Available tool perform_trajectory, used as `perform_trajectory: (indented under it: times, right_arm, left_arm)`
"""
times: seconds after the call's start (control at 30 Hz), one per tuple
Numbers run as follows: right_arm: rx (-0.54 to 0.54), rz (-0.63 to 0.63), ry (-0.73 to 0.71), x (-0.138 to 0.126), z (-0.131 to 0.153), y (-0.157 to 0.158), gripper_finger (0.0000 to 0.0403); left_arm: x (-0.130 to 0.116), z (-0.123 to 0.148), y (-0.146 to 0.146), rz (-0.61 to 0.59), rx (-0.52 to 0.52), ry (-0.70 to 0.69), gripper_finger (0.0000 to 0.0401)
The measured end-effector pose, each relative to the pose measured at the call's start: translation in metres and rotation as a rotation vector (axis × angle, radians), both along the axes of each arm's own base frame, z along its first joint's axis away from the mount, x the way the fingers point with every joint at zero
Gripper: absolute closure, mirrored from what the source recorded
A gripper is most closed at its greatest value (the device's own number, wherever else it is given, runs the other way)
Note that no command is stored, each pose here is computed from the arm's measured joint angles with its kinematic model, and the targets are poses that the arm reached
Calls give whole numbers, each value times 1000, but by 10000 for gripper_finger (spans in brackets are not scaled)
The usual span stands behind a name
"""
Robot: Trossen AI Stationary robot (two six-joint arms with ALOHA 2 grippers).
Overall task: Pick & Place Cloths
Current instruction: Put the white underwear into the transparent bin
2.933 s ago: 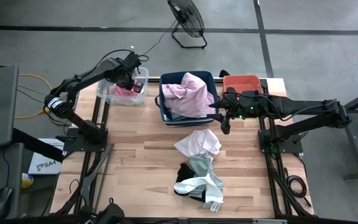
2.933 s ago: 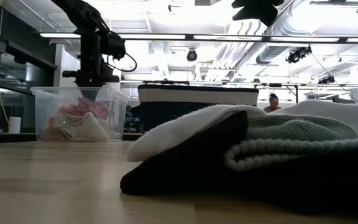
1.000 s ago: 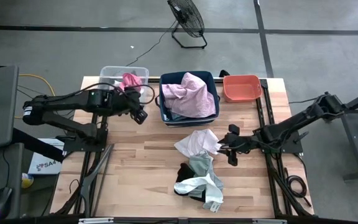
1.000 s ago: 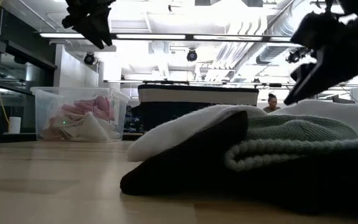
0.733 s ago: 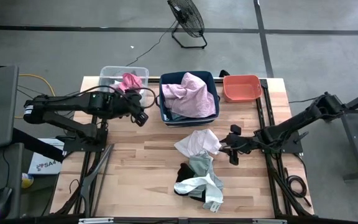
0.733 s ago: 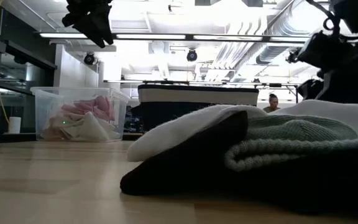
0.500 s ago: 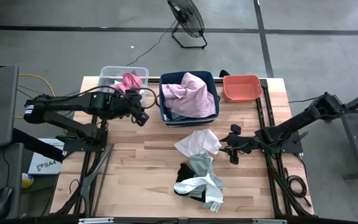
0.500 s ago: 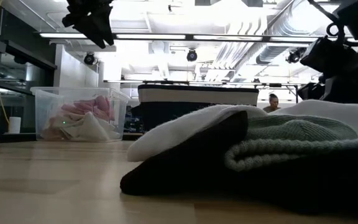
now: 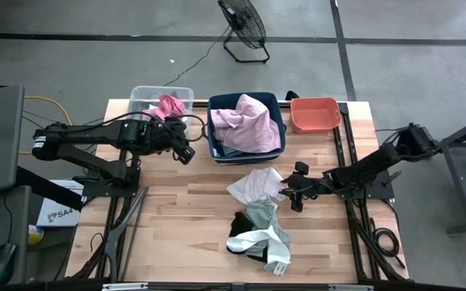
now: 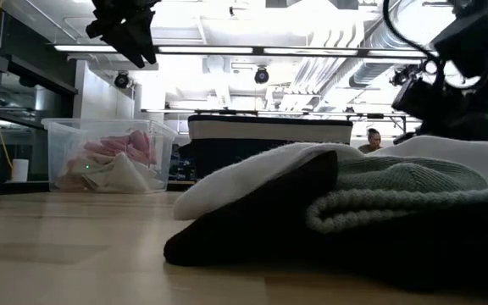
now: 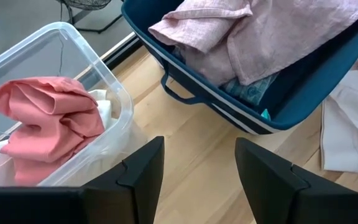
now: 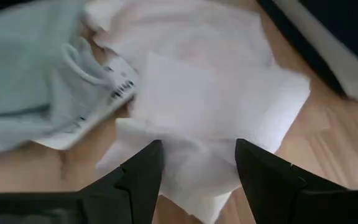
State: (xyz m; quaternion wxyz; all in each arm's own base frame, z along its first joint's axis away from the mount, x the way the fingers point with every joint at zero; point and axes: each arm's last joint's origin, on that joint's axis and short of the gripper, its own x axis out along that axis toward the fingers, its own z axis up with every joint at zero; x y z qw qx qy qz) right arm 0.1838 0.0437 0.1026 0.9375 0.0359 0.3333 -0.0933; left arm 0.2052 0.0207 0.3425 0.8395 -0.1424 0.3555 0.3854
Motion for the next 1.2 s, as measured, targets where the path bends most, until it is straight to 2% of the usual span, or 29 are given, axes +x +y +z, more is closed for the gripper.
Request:
perform_trajectory:
  times: [0.43, 0.57, 0.8, 1.0, 1.2]
  right_arm:
    - [79, -185, 57, 6, -22, -13, 215]
    - [84, -195, 59, 6, -23, -14, 259]
    - [106, -194, 58, 6, -23, -14, 387]
    - [144, -177, -17, 10, -17, -11, 395]
    - [141, -70, -110, 24, 8, 3, 397]
  left_arm:
    - [0, 0, 0, 2, -2, -2, 210]
    - [0, 0, 0, 1, -4, -2, 210]
    - [0, 0, 0, 5, -7, -7, 210]
    - [0, 0, 0, 5, -8, -7, 210]
    - [0, 0, 0, 4, -9, -7, 210]
